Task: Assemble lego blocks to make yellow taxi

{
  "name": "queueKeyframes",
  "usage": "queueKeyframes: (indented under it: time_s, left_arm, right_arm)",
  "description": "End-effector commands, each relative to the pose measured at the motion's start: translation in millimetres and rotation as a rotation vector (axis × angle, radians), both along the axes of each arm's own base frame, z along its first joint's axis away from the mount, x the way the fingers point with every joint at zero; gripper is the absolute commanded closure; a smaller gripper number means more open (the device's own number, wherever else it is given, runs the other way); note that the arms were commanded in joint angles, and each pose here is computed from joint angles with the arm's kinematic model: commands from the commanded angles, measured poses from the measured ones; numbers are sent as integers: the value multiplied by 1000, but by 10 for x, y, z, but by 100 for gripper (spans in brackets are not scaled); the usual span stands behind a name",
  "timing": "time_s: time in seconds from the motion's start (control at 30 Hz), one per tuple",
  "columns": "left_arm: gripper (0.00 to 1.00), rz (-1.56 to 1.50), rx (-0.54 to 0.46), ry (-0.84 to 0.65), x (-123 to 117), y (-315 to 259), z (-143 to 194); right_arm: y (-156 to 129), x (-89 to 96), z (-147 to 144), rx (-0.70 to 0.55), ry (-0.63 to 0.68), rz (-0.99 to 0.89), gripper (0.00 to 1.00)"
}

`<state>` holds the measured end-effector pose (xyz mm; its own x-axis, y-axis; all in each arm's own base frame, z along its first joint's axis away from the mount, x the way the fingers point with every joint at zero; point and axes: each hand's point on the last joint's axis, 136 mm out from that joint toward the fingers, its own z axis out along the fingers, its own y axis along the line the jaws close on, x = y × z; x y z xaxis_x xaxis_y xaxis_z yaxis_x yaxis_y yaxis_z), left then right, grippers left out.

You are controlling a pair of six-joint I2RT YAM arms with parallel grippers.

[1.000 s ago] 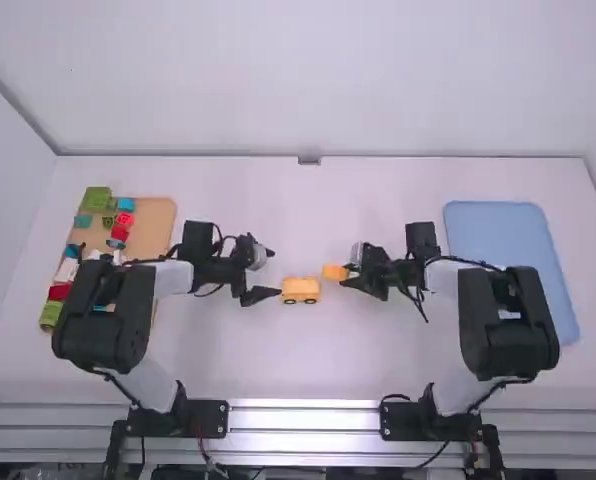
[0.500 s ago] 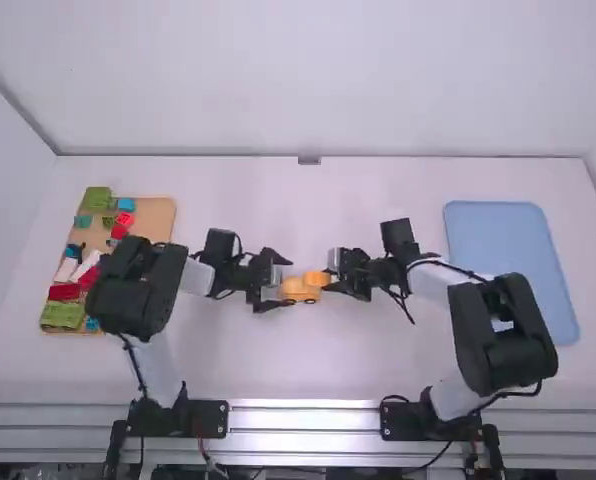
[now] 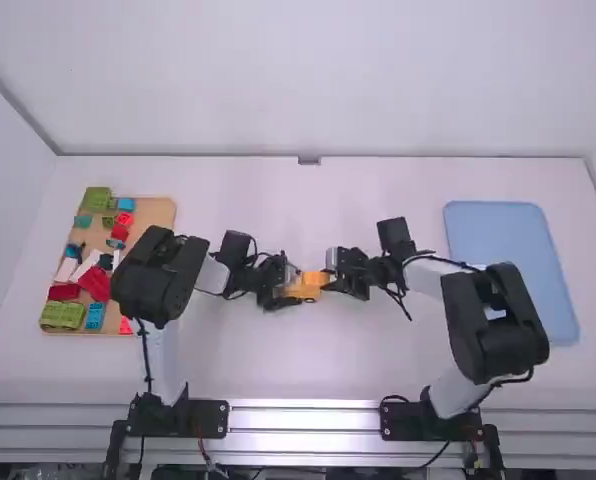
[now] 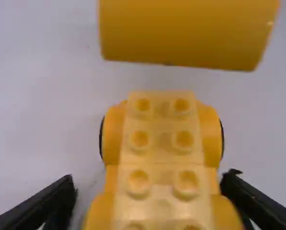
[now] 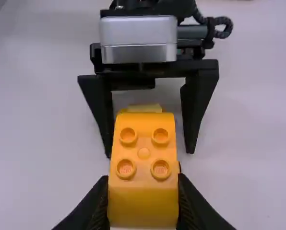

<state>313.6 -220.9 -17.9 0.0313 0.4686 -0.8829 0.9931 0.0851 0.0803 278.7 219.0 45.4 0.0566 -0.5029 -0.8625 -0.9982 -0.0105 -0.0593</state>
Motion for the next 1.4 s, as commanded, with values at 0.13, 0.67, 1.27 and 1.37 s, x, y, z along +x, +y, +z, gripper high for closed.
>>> queueKeyframes:
  time_s: [0.13,0.67,1.27,1.37]
  left_arm:
    - [47,26,33,22,19,30,-104]
    - [58,13,21,40,-25,12,-95]
    - [59,8,24,50,-51,-1,-105]
    - [59,8,25,52,-55,0,-107]
  right_arm:
    - [75,25,-21,30,19,22,89]
    - [258,111,-202,8,34,-8,89]
    - [301,90,-294,-42,40,-22,93]
    - [314,78,-308,-40,40,-14,93]
